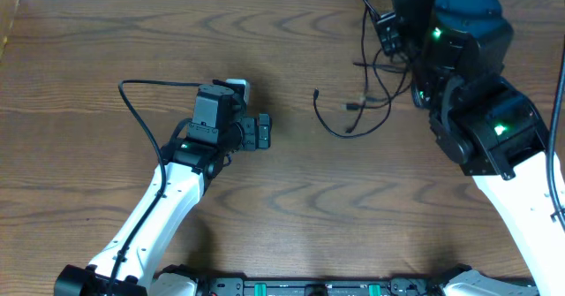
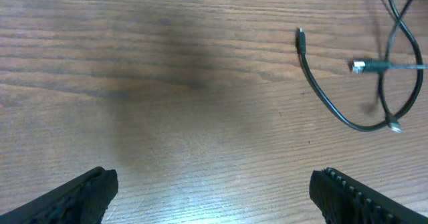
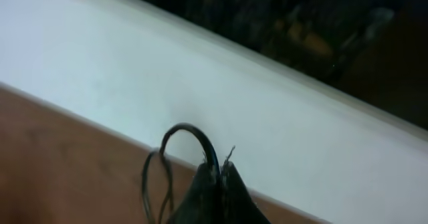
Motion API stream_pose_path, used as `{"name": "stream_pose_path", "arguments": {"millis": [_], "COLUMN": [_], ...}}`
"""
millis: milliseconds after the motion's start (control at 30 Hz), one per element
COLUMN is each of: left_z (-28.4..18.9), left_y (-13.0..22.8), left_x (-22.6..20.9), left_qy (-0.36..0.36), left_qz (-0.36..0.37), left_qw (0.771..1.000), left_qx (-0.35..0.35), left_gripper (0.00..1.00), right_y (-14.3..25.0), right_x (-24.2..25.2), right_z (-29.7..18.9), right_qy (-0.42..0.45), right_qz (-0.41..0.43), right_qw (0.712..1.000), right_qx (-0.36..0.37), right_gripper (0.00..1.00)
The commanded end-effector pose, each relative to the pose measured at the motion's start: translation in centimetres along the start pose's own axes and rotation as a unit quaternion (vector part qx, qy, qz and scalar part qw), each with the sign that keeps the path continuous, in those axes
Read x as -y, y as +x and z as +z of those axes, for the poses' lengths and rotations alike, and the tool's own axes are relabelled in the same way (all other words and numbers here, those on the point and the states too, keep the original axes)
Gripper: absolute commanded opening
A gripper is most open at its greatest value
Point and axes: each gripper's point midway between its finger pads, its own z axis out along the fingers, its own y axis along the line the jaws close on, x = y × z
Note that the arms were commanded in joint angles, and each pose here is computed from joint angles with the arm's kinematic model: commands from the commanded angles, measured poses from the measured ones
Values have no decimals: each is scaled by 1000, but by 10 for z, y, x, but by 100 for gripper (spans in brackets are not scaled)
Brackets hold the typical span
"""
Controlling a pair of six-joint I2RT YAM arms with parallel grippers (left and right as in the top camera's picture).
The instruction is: Untangle cables
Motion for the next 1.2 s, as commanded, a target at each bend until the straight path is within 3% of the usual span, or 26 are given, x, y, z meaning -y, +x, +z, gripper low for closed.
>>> {"name": "stream_pose_path", "arguments": {"millis": [0,233,333,467,567,600,667,733,933,1167], "left_z": [1,1,1,-1,-2,-3,-6,-13,-38,-53], "left_y": [3,1,-5,-14,-20,-24,-37,-55,-101,-117], "left_x": [-2,0,13,35,36,37,45,59,82,99], "left_qy": [-7,1,35,99,105,110,136,182,278,331], "left_qz": [5,-6,-81,-201,-247,-263,-283,-270,-357,-432], "left_qw": [1000,1000,996,974,963,958,949,944,886,833], "left_qx": [-3,-1,7,4,10,16,33,56,101,93], "left_gripper": [96,96,96,97,86,87,97,100,100,99], "right_y": [10,30,30,29,29,29,29,28,27,22], "right_x": [-2,-26,-35,-36,-36,-36,-36,-37,-59,-68], "right_z": [5,15,16,16,16,16,16,16,14,12], "right_qy": [-17,-80,-105,-107,-107,-107,-107,-110,-171,-199], "right_qz": [44,72,77,79,81,81,85,97,112,116], "right_qw": [999,993,990,990,989,989,989,988,977,972], "right_qx": [-22,-57,-56,-54,-55,-55,-55,-54,-55,-47], "right_gripper": [1,1,1,1,1,1,1,1,1,1]}}
